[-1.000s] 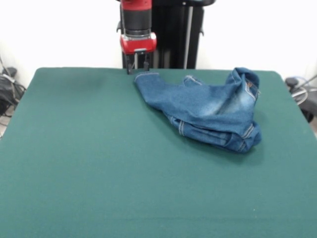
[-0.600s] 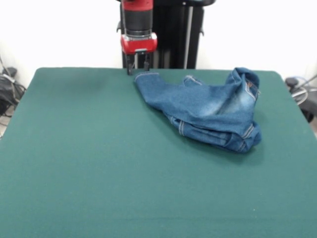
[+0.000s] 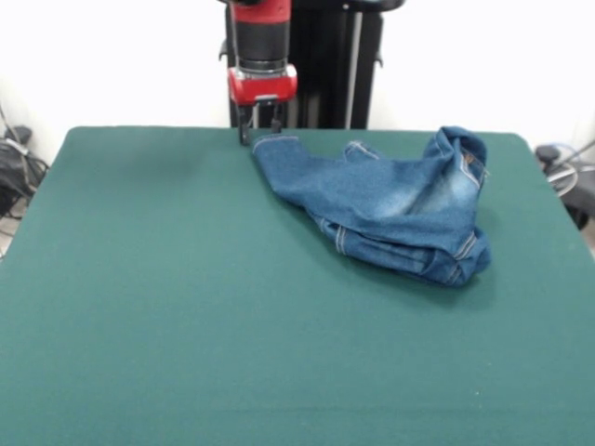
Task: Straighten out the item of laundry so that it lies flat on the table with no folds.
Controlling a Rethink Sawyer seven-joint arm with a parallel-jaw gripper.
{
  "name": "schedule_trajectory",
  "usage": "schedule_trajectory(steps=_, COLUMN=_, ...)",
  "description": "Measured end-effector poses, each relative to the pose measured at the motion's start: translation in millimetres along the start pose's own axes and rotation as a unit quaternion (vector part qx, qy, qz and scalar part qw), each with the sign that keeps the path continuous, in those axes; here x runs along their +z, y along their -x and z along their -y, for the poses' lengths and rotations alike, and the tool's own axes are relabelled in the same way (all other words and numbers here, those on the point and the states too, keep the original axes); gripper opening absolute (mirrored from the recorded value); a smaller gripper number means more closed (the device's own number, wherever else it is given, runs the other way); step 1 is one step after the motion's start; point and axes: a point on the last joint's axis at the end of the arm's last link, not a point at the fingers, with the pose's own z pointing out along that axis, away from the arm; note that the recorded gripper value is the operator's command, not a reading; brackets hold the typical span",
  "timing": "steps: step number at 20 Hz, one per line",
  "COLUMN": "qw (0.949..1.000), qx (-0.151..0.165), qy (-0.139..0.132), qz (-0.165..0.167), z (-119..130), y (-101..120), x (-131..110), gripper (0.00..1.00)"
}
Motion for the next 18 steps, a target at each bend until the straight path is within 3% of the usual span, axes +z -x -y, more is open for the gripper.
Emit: schedule_trajectory(steps=18, qw=1.0000, qx=0.003, qy=-0.001, qz=0.003, z=1.8, y=10.2, x=2.4, gripper=1.00)
